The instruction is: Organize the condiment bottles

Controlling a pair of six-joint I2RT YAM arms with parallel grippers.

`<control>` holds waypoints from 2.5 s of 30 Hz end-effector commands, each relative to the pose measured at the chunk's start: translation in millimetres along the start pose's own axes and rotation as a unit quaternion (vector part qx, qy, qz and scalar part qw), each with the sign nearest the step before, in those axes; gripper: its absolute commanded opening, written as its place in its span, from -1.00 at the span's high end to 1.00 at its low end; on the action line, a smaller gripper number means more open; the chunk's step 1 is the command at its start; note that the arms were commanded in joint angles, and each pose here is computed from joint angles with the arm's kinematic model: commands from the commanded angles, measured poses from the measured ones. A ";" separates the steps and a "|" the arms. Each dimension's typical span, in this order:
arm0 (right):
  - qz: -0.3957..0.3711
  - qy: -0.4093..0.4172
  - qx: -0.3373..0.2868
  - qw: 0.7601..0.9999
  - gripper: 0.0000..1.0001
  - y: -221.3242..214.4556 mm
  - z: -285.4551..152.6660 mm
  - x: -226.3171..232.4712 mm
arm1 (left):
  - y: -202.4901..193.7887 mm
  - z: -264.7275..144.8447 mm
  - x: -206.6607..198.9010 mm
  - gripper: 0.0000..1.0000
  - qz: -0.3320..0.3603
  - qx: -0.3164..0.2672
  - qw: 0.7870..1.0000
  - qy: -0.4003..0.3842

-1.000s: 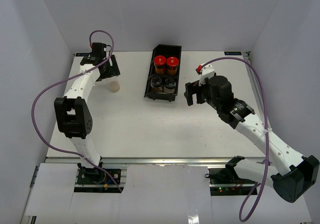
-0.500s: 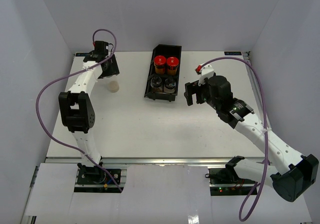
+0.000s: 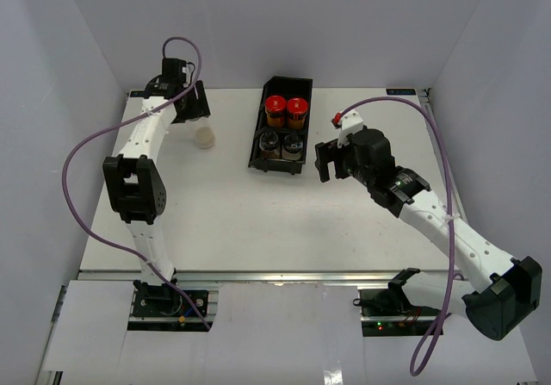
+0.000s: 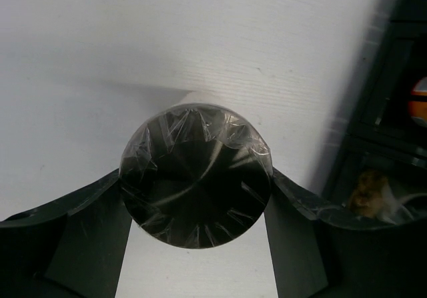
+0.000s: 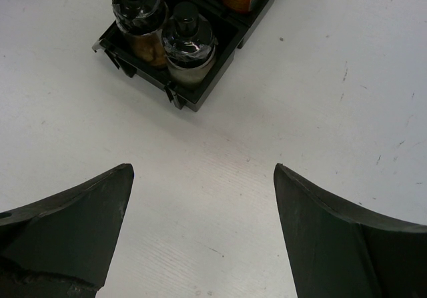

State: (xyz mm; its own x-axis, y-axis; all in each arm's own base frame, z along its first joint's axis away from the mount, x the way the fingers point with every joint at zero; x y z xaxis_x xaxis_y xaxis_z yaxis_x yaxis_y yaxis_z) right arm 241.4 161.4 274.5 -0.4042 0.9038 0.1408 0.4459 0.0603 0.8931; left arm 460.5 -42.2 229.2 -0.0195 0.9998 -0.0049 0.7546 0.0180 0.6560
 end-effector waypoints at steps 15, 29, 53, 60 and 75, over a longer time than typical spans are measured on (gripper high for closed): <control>0.002 -0.023 -0.029 0.999 -0.85 5.0 -0.6 -5.7 | 138.6 -120.6 -116.2 1.00 0.058 -0.305 0.931 -0.191; 0.016 -0.026 -0.056 0.998 -0.85 13.9 -13.2 -6.8 | 79.7 -190.0 -128.5 1.00 0.079 -0.265 0.931 -0.239; 0.040 -0.001 -0.037 0.998 -0.86 1.5 -32.5 -4.1 | -122.4 -212.2 -196.9 1.00 0.138 -0.192 0.912 -0.336; 0.044 -0.014 -0.037 0.998 -0.86 -0.1 -32.6 -6.9 | -126.2 -206.3 -220.6 1.00 0.145 -0.241 0.896 -0.343; 0.163 -0.216 -0.129 0.954 -0.86 29.5 -50.3 -57.6 | -121.4 -153.0 -313.3 1.00 0.207 -0.244 0.888 -0.329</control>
State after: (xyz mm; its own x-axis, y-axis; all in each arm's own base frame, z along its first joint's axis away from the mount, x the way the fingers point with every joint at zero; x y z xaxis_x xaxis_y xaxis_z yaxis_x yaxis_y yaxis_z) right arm 228.3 108.0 288.6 -0.0314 0.9775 0.2085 0.3689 -0.1825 0.9114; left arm 256.7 -335.6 210.0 0.7008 0.7125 -0.0364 0.3863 -0.3360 0.8590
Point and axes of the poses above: each gripper's point midway between its finger pads, its own z axis out along the fingers, its own x axis along the line the jaws close on, y = z × x, the point moved 8 cm from there along -z, back along the fingers, and after that the axes turned 10 degrees about z, right-handed, at the moved point
